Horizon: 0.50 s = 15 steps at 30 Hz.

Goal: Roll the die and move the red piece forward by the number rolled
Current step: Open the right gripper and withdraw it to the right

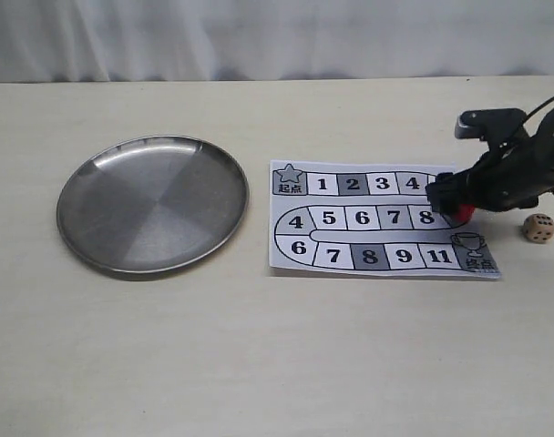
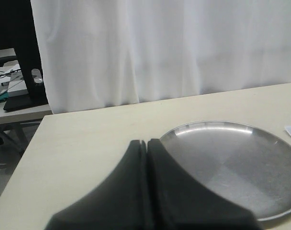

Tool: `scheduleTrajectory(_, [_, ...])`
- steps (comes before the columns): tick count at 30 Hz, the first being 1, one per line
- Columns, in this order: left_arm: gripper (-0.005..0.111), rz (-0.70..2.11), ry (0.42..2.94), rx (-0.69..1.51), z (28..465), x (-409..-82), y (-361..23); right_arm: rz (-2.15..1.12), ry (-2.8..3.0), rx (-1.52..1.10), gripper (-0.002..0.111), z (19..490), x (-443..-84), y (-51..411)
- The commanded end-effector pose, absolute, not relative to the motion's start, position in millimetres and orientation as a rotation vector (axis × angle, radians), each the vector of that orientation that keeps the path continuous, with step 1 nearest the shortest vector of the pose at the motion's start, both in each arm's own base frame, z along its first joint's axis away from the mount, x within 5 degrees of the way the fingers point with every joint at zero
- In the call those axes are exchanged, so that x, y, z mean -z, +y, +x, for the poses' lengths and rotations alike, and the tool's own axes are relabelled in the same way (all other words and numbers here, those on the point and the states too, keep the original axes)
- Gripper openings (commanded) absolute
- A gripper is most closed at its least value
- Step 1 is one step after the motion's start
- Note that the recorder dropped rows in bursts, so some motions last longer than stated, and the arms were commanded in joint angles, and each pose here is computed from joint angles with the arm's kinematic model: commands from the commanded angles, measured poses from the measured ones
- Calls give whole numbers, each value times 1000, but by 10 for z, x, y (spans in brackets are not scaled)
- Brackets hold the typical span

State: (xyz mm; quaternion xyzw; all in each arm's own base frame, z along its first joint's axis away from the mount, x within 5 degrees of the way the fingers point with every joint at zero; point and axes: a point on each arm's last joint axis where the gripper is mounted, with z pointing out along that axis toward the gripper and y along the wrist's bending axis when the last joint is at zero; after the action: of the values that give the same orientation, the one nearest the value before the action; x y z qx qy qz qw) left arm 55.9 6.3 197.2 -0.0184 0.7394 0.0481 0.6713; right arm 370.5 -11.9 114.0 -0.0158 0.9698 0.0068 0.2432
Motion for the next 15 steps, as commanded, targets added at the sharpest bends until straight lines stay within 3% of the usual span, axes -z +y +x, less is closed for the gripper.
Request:
scheduleTrajectory(1, [0,-45,1656,-110,558,-1976,65,-36,2509,-21,79,3800,-1762,-120])
scheduleTrajectory(4, [0,-45,1656,-110,558,-1976,65,-52,2413,-30,76,3759,-2370,-104])
scheduleTrajectory(6, [0,-45,1656,-110,558,-1976,65,-62,2341,-32,64,3668,-2770,-93])
scheduleTrajectory(7, [0,-45,1656,-110,558,-1976,65,-65,2304,-31,55,3612,-2946,-88])
scheduleTrajectory(10, [0,-45,1656,-110,558,-1976,65,-59,2129,-21,10,3304,-3486,-75])
scheduleTrajectory(11, [0,-45,1656,-110,558,-1976,65,-35,2072,-40,5,3183,-3620,-64])
scheduleTrajectory(15, [0,-45,1656,-110,558,-1976,65,-9,1904,-30,6,2703,-3821,-57])
